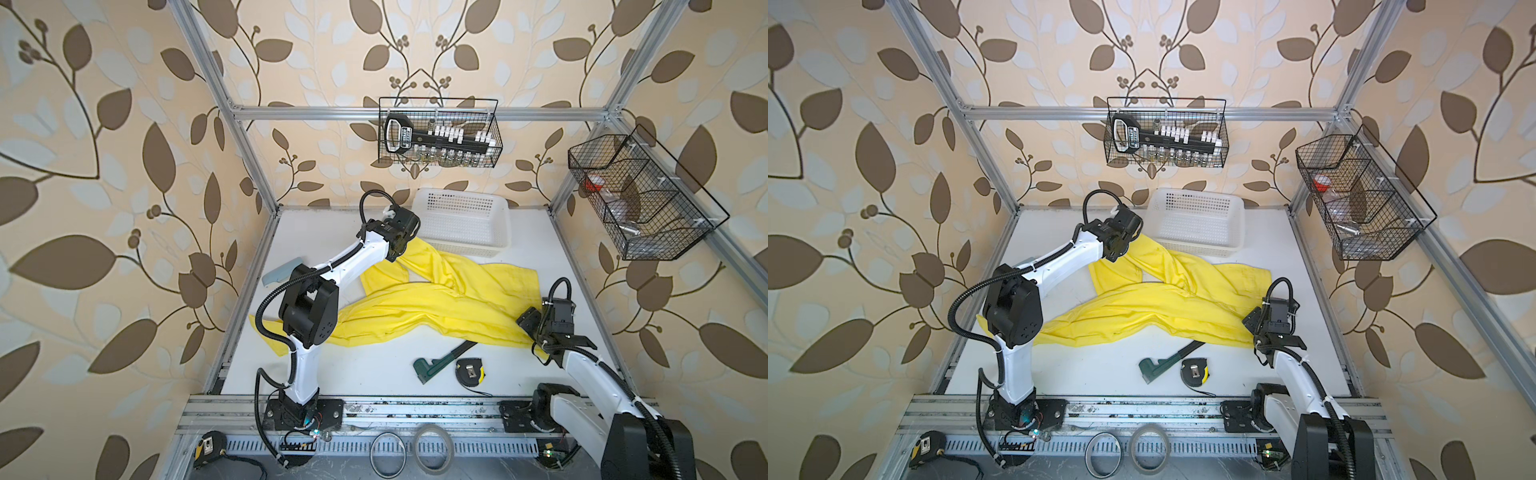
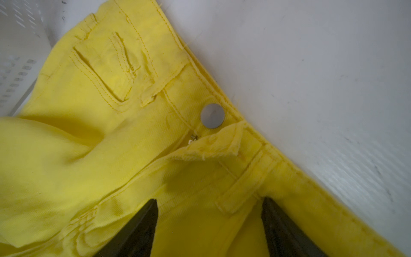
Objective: Fold and stack the trousers
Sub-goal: Flatten out the trousers at the center of the table.
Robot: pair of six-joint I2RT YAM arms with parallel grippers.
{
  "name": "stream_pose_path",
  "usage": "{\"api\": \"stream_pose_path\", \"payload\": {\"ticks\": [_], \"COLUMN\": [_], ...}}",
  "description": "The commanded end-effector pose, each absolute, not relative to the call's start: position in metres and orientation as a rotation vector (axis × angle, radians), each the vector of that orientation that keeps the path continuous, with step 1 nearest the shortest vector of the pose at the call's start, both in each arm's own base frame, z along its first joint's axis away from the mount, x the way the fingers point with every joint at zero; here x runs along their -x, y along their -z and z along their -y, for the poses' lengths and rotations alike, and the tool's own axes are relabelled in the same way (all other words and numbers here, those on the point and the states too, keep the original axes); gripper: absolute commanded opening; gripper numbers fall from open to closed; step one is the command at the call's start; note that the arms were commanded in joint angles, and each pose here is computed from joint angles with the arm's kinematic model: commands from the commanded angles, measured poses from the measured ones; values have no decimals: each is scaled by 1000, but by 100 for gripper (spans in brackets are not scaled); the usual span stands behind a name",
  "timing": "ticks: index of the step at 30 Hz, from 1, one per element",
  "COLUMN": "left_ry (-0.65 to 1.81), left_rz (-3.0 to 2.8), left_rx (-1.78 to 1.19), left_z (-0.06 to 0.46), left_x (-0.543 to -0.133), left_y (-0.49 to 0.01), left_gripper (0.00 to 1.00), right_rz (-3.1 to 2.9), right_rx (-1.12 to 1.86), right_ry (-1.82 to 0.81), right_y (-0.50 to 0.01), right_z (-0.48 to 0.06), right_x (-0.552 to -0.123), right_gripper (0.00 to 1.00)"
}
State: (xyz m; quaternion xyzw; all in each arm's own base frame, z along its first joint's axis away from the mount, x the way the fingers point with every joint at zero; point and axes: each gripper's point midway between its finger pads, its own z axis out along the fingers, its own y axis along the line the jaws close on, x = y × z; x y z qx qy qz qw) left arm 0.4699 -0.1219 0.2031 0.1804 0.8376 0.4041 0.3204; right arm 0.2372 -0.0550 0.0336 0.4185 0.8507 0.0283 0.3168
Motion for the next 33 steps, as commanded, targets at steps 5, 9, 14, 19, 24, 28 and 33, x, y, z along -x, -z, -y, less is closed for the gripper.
{"api": "stream_pose_path", "payload": {"ticks": [5,9,14,19,24,28,33], "left_ry": [-1251,-1069,-878,-602,-494,-277,-192], "left_rz": [-2023,-2126,-2297,-2439,-2575,-2675,-2766], "left_rx": [-477,-543,-538,-479,-375,-174,26], "left_z": [114,137,149,165,156,152,131], "left_x": [-480,-474,-455,-432,-398,-361,-335], "left_y": [-249,-216,-186,-177,-176,-171,-128], "left_gripper": [0,5,21,75,85,86,84], "right_rz": [-2280,-2281,-2276,-2254,-2231,-2207,-2221], "right_rx": [-1166,-1163,-1143,-1110,-1077,-1042,-926], "right_ry": [1,-2,18,28,15,-26,-108], "right_y": [-18,-19,-23,-38,-55,-69,-85], "right_z": [60,60,63,66,66,62,40], "right_x": [-215,-216,-217,-224,-232,-239,-254], "right_gripper": [75,75,75,76,76,76,76]}}
